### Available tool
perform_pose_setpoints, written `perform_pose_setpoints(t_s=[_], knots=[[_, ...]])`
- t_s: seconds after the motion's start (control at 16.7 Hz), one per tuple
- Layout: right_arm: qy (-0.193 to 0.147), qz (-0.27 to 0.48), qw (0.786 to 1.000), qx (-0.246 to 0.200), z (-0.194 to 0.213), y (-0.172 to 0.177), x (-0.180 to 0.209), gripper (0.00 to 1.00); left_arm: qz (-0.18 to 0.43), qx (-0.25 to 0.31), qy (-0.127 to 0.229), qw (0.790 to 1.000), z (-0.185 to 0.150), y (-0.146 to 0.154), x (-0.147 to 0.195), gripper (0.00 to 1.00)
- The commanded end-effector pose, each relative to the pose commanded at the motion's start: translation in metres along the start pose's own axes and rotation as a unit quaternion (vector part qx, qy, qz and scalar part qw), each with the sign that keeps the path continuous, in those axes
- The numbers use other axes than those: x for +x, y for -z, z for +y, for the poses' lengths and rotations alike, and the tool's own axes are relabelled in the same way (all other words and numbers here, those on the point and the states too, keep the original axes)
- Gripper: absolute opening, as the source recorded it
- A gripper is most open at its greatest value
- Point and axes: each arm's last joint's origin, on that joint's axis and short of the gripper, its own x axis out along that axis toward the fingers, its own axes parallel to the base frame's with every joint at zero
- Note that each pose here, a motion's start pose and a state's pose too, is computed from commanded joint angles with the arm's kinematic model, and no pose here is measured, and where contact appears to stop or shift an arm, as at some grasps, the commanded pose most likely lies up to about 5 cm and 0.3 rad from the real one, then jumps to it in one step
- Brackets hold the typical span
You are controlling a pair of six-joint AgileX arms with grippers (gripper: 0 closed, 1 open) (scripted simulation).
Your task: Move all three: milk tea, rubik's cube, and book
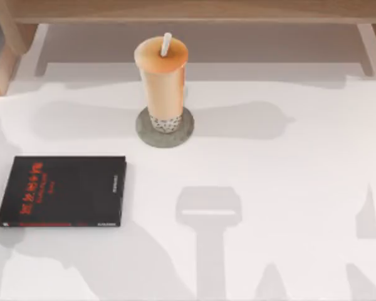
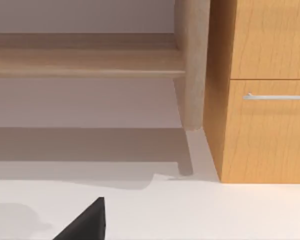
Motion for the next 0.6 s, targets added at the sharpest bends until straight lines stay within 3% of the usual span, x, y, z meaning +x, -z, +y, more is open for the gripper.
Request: perform_pose_setpoints(t_s=[0.36,0.6], knots=[[0.000,0.000,1.000,0.000,0.0000,0.0000,0.0000,1.00,0.000,0.000,0.000,1.000,0.0000,0.0000,0.0000,0.02],[0.000,0.000,1.000,0.000,0.0000,0.0000,0.0000,1.00,0.000,0.000,0.000,1.000,0.0000,0.0000,0.0000,0.00]])
